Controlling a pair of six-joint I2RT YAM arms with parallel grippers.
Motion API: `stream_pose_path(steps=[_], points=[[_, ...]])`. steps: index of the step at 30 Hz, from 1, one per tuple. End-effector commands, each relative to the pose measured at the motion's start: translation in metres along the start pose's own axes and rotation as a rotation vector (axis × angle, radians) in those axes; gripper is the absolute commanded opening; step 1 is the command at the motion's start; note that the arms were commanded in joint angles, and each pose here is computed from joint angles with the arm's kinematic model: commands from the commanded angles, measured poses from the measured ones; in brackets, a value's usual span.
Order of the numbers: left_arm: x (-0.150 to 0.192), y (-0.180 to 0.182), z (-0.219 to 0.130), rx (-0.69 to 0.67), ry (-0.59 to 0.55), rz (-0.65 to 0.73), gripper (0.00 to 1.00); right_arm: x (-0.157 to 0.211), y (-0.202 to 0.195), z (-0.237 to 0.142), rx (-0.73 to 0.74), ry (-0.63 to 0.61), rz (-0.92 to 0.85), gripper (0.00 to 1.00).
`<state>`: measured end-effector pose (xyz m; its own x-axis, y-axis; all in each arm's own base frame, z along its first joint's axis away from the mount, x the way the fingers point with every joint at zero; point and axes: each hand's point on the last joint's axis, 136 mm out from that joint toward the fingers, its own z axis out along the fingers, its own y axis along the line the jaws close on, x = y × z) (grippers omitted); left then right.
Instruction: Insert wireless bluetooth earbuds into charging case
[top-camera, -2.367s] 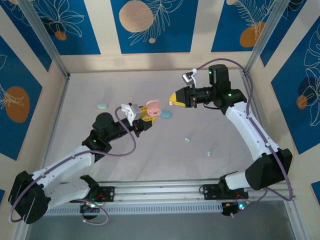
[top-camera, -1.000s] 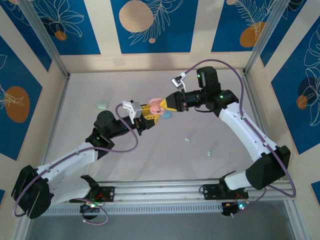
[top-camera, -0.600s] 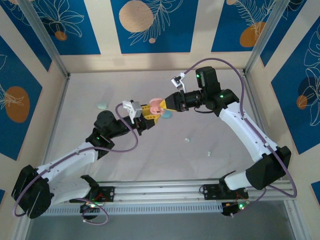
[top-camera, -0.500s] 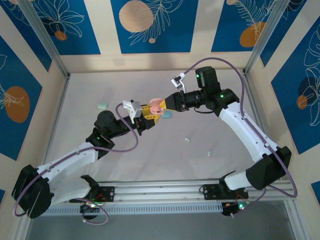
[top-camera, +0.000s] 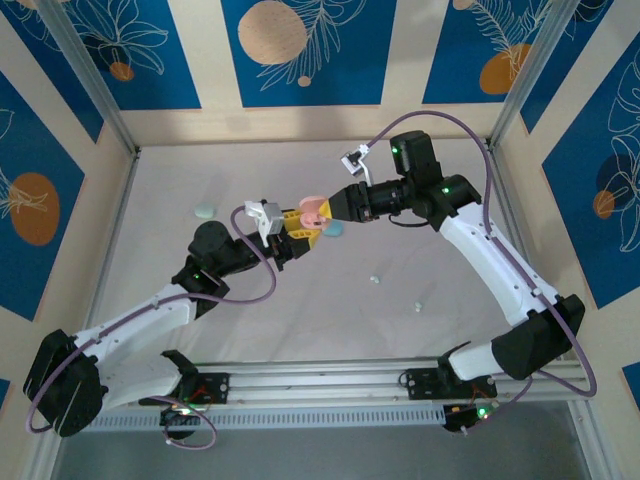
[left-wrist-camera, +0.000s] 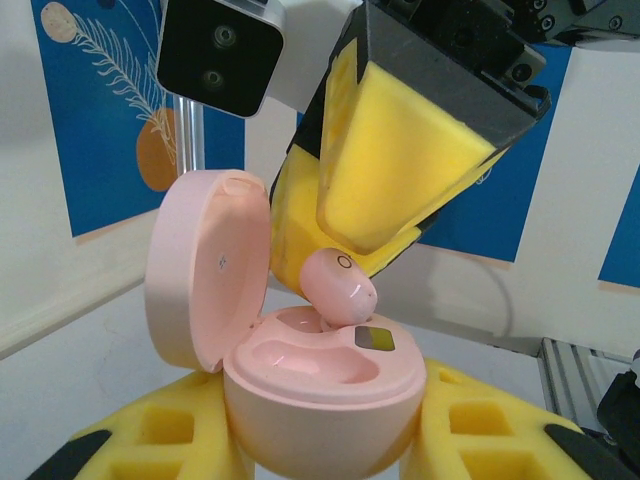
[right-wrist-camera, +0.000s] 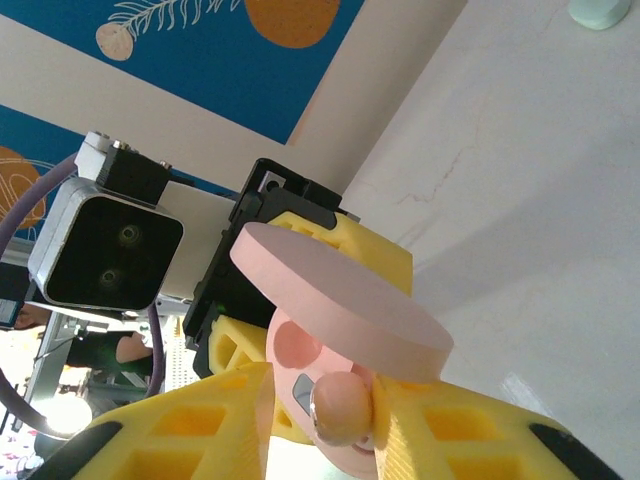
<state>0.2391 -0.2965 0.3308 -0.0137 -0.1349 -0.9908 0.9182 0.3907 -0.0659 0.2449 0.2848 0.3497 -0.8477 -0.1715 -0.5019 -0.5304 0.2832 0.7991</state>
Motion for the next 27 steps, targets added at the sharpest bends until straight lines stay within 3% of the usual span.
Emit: stream_pose_path(steps=[1, 21, 27], points=[[-0.036, -0.015, 0.0, 0.06, -0.101, 0.056, 0.32, 0.0, 0.002, -0.002, 0.027, 0.0, -0.014, 0.33], [-0.032, -0.014, -0.001, 0.051, -0.078, 0.062, 0.32, -0.006, 0.016, -0.015, 0.048, -0.051, -0.029, 0.35], [-0.031, -0.013, -0.001, 0.047, -0.077, 0.063, 0.32, -0.005, 0.02, -0.015, 0.021, -0.041, -0.018, 0.27]])
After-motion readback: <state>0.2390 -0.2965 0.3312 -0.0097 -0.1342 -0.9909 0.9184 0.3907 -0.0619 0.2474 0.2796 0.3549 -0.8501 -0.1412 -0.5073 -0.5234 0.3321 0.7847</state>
